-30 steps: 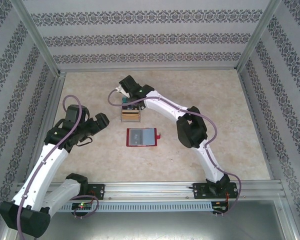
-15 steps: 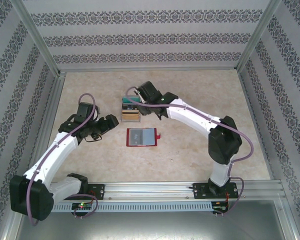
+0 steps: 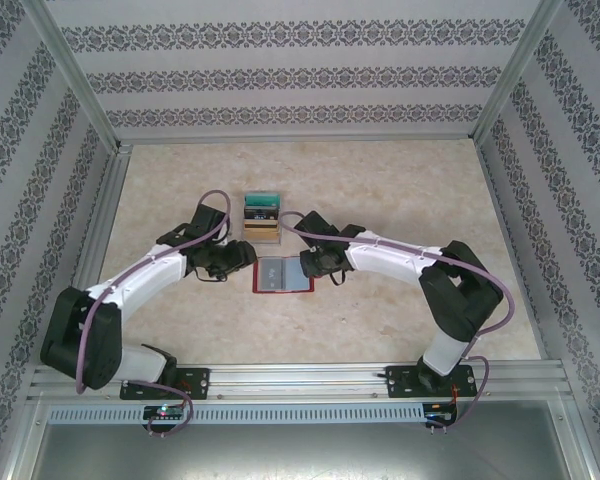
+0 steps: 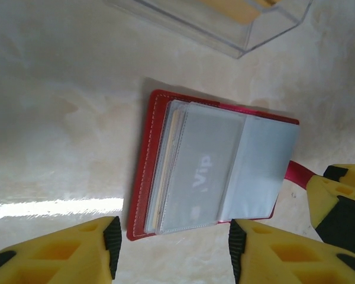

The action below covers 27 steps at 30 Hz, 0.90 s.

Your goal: Take the credit cards out of the card holder

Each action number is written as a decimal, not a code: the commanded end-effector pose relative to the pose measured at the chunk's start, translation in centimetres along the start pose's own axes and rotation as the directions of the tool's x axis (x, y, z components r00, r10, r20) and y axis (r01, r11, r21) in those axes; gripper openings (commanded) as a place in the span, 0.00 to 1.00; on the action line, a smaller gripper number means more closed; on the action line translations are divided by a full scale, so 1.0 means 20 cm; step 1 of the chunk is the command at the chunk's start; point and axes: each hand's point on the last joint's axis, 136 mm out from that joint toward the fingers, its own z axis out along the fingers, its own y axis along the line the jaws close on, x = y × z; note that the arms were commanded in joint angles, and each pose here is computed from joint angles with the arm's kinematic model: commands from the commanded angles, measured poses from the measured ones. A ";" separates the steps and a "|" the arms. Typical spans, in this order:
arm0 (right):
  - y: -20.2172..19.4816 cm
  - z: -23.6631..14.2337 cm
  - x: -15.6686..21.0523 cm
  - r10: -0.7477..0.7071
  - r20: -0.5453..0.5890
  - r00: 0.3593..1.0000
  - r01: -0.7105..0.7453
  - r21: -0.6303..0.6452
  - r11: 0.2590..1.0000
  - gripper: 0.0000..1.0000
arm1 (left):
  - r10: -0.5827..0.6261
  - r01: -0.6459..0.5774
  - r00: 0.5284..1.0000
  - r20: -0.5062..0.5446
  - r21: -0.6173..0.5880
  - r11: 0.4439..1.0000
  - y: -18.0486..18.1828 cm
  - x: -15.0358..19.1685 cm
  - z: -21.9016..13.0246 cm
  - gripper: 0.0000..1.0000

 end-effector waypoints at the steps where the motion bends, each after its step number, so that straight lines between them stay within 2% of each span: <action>1: 0.01 0.01 0.02 0.064 0.007 0.998 -0.064 -0.019 0.998 0.36 | 0.059 -0.059 0.998 0.006 0.044 0.997 -0.10 -0.03 0.05 0.51; 16: 0.03 0.15 0.11 0.059 -0.064 0.996 -0.059 -0.012 0.998 0.29 | 0.102 -0.100 0.992 -0.079 0.033 0.994 -0.13 0.05 0.22 0.45; 21: 0.04 0.17 0.12 0.054 -0.072 0.996 -0.055 -0.012 0.998 0.24 | 0.104 -0.102 0.990 -0.094 0.025 0.994 -0.11 0.06 0.26 0.45; 27: 0.05 0.16 0.11 0.051 -0.069 0.996 -0.052 -0.013 0.999 0.23 | 0.104 -0.103 0.989 -0.107 0.013 0.995 -0.09 0.07 0.29 0.45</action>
